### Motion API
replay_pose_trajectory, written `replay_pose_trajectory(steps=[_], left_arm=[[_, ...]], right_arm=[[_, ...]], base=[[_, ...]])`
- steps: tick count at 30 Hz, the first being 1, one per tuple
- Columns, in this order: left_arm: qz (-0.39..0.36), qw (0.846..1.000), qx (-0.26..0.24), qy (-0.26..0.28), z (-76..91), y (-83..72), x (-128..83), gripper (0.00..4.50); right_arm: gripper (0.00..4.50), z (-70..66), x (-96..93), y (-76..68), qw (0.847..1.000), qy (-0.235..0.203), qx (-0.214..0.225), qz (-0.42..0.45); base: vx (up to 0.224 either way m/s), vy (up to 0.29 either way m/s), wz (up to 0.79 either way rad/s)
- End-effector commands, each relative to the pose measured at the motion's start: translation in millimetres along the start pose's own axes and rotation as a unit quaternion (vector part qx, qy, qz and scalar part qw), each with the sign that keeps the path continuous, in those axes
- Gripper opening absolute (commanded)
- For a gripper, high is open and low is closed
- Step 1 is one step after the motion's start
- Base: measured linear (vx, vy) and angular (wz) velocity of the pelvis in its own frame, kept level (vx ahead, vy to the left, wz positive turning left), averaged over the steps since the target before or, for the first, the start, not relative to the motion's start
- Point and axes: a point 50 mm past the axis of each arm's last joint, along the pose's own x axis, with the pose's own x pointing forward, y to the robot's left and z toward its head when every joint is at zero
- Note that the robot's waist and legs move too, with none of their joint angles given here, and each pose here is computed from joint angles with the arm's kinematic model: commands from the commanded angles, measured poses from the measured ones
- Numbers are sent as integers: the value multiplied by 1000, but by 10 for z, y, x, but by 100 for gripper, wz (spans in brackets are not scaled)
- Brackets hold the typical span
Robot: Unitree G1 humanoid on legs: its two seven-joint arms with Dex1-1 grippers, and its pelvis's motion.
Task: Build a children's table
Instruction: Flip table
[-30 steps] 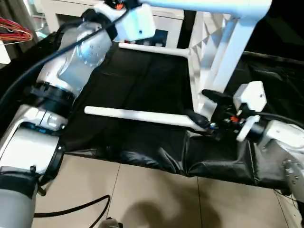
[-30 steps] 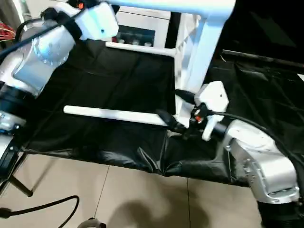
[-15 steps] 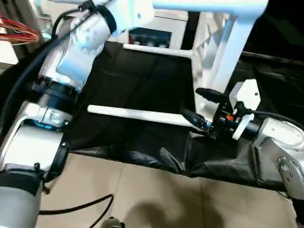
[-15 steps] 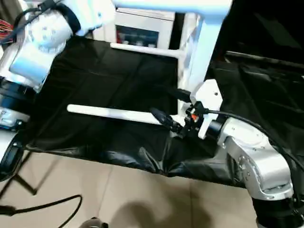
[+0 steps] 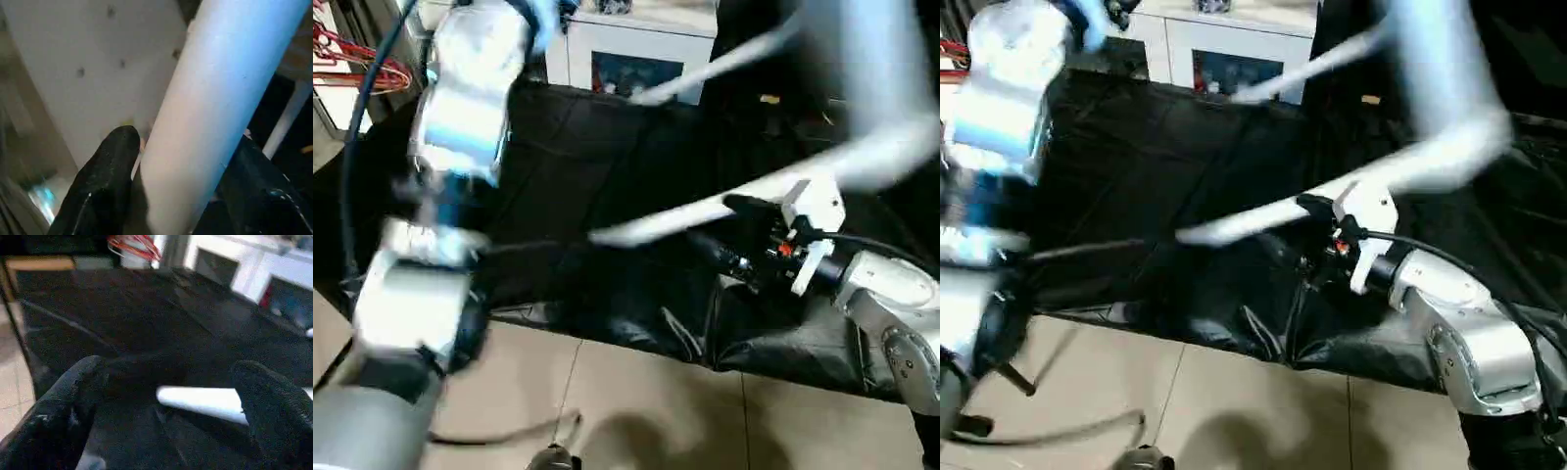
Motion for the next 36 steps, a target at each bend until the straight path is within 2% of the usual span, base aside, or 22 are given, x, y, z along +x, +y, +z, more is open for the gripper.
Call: replay_pose_trajectory(steps=[1,7,16,18,19,21,29,36], left_arm=[[26,999,-41,-8,45,75,-19,232],[29,999,-39,9,-115,57,-175,215],[20,1000,-18,12,-182,44,-259,201],[18,1000,-17,11,-177,31,-266,198],[16,1000,-12,9,-167,27,-265,198],[15,1000,-11,9,-166,28,-260,194],[15,1000,-8,11,-173,34,-265,189],[18,1000,-4,17,-216,47,-303,186]], right_arm=[[450,-51,-21,-22,1000,14,5,-11],[450,-139,-156,-195,996,9,28,-86],[450,-251,-202,-349,983,12,46,-180],[450,-260,-169,-402,978,8,51,-202],[450,-276,-130,-464,971,3,72,-227],[450,-279,-43,-523,966,-5,85,-245],[450,-268,213,-673,952,-29,121,-281],[376,-288,386,-695,954,-41,147,-259]], base=[[0,0,0],[0,0,0],[0,0,0],[0,0,0],[0,0,0],[0,0,0],[0,0,0],[0,0,0]])
